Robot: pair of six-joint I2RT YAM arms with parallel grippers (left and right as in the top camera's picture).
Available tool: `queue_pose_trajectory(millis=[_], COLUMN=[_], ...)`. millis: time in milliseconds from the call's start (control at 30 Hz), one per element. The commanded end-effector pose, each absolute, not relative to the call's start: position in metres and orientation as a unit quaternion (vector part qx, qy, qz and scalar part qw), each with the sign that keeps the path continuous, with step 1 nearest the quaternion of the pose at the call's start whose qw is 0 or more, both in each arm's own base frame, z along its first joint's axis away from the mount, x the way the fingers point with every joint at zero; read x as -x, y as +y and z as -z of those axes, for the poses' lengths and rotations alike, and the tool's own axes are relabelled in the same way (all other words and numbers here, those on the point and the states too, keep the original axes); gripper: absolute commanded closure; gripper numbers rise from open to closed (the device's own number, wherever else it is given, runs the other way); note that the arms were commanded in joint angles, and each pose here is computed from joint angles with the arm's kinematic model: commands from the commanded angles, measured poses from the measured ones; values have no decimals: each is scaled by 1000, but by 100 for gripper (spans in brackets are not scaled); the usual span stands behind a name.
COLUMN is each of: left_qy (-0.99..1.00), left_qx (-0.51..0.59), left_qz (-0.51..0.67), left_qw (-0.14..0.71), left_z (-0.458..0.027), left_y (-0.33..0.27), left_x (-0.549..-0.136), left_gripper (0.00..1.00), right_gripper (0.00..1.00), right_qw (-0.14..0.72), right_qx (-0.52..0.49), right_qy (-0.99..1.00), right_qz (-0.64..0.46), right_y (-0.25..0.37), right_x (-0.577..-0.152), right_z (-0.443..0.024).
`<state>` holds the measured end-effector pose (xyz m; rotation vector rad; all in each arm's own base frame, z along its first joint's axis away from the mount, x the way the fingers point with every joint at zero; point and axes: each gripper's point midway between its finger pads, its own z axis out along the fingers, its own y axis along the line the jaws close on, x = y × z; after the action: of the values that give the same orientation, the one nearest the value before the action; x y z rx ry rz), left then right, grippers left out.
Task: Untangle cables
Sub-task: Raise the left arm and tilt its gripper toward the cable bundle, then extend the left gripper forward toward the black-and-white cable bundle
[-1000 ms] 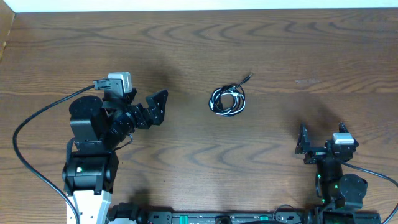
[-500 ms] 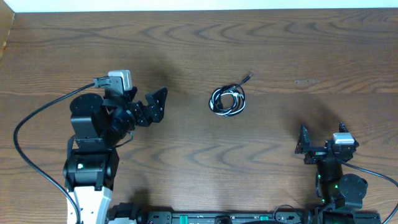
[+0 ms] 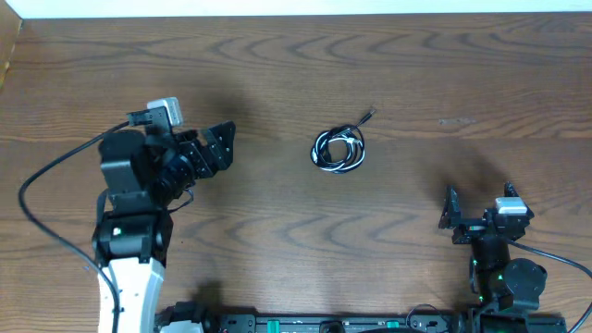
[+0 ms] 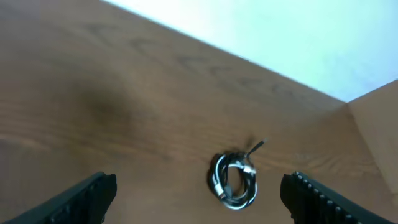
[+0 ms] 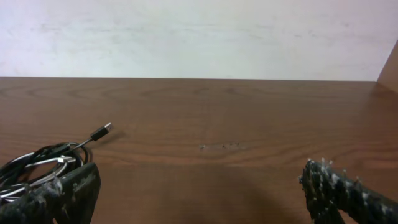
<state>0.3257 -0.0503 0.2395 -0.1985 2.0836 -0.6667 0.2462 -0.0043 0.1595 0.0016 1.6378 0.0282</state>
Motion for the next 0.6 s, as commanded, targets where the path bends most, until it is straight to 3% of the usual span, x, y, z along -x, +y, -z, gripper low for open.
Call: queue_pose_trajectory(millis=[0, 567], left_qy=[856, 880], left_qx=[85, 50], left_qz=[276, 266], left_qw=[428, 390], left_z=[-229, -217], left_y=[-55, -75], left_x=[-333, -330], left_gripper=[15, 19], right_gripper=[1, 1], right_qw=[682, 682], right_qx=[-9, -8], right_qy=[731, 731], right_qz=[-12, -12], right_y=[-7, -7], right_x=[-246, -246], right_z=[-158, -158])
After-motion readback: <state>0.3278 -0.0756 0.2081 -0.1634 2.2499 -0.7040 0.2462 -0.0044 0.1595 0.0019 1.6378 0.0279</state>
